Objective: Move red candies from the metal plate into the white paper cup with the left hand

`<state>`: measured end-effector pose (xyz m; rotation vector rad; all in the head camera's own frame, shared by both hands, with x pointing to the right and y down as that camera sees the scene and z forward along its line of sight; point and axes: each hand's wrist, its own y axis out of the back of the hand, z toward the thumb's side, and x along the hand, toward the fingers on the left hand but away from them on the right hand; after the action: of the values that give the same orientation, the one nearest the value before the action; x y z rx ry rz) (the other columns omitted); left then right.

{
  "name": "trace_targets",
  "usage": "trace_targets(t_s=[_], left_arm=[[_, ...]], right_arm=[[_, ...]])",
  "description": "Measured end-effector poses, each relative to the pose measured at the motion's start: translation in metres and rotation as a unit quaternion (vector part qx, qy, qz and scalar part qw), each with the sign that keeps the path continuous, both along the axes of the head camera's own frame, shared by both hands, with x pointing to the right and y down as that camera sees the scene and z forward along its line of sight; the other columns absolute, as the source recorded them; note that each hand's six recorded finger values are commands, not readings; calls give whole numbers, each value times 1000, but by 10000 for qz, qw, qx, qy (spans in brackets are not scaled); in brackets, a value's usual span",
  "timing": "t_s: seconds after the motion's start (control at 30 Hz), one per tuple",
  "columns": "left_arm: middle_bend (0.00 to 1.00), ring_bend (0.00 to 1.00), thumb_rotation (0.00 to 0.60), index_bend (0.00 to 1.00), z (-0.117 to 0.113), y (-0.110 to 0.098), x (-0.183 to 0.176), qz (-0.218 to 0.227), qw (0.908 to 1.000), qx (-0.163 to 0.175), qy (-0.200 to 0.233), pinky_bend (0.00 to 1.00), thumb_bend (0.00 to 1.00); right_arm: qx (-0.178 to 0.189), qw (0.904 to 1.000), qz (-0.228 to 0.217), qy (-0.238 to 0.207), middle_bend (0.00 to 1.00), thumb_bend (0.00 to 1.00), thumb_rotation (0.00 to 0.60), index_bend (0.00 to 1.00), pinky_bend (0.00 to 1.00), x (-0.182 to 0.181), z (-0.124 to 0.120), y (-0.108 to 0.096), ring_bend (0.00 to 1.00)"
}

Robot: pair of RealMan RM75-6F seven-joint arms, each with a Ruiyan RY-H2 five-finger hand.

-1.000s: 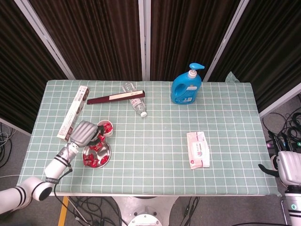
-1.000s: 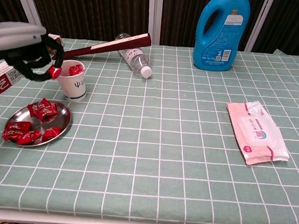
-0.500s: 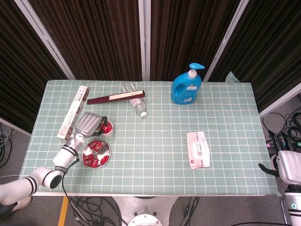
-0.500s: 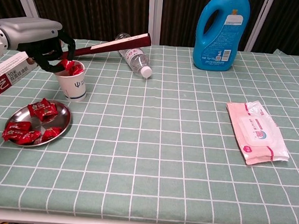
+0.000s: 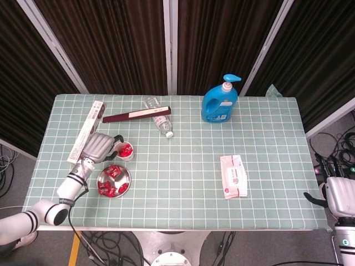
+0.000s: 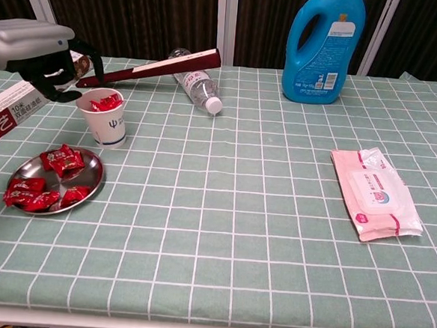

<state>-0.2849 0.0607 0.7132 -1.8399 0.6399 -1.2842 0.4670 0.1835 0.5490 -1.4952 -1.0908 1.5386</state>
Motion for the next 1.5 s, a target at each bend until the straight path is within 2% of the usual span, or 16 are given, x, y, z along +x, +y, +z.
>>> trace_targets(t_s=[0.17, 0.27, 0.47, 0.7, 1.1, 1.27, 1.5], left_arm=[[943, 943, 600, 406, -15, 12, -28, -191, 9996, 196, 2, 1000, 390], [943, 943, 600, 414, -21, 27, -46, -247, 9994, 225, -47, 1000, 387], [943, 943, 600, 458, -17, 62, -64, -61, 9996, -10, -273, 1000, 376], [943, 943, 600, 460, 9, 86, -56, 228, 9980, -414, -419, 1000, 366], [940, 942, 600, 428, 38, 89, -34, 538, 9929, -833, -665, 1000, 366], [938, 943, 600, 410, 39, 87, -29, 586, 9915, -915, -716, 1000, 369], [937, 942, 600, 407, 37, 90, -18, 677, 9900, -1091, -580, 1000, 370]], right_arm=[[1, 10000, -38, -12, 182, 21, 600, 3, 421, -1, 0, -1, 7], [1, 10000, -52, -17, 182, 21, 600, 3, 420, -2, 1, -1, 7], [0, 9999, -98, -29, 182, 21, 600, 3, 421, -5, 1, -2, 7], [-7, 9999, -109, -30, 182, 21, 600, 2, 420, -5, 1, -1, 7], [4, 10000, -55, -8, 182, 21, 600, 3, 421, -3, 0, 0, 7], [-4, 10000, -29, 6, 182, 21, 600, 3, 421, -2, 0, 1, 7], [-6, 10000, -8, 15, 182, 21, 600, 3, 421, -1, 0, 1, 7]])
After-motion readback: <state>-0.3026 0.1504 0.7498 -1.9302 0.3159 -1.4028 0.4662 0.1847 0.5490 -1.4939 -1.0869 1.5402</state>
